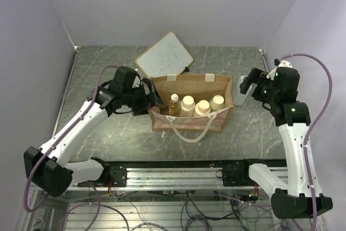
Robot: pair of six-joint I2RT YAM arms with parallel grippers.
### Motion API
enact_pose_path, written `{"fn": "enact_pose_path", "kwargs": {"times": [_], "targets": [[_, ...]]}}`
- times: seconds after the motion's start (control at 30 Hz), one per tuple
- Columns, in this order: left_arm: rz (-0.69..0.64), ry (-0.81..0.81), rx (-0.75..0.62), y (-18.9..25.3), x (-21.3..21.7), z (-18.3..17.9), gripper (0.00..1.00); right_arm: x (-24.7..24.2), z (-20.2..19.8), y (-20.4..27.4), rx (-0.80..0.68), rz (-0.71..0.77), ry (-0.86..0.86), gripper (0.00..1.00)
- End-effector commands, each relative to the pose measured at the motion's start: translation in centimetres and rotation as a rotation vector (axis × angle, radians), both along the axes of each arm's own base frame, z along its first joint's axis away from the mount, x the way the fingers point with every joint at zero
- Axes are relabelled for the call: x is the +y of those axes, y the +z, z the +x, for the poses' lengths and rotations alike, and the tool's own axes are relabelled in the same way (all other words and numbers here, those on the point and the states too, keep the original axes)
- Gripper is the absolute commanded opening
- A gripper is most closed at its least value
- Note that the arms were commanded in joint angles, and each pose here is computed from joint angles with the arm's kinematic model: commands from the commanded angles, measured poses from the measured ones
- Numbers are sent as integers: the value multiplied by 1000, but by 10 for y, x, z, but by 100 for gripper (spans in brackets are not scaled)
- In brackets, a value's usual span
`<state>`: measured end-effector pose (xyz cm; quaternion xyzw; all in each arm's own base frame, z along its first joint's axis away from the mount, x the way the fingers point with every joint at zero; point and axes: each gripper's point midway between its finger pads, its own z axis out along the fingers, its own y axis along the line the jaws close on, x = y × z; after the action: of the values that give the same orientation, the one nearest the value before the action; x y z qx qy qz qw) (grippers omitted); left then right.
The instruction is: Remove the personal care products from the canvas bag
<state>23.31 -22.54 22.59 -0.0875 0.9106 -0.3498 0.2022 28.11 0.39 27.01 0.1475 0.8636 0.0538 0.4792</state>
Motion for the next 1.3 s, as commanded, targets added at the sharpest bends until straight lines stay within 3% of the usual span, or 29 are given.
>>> {"fn": "enact_pose_path", "kwargs": {"times": [0.0, 0.33, 0.4, 0.63, 0.83, 1.27], "targets": [[-47, -34, 42, -15, -25, -18, 93, 53, -3, 36, -53, 114, 263, 100], [-84, -7, 93, -45, -22, -54, 93, 157, -14, 86, -105, 234, 607, 100], [-76, -8, 100, -49, -21, -56, 93, 201, -29, 83, -84, 216, 712, 99], [-52, -15, 86, -48, -23, -50, 93, 294, -58, 21, 37, 65, 821, 97], [-30, -30, 77, -44, -27, -44, 93, 309, -43, -48, 140, -35, 744, 96], [75, -40, 58, -47, -12, -43, 93, 312, -18, -90, 162, -121, 649, 78]]}}
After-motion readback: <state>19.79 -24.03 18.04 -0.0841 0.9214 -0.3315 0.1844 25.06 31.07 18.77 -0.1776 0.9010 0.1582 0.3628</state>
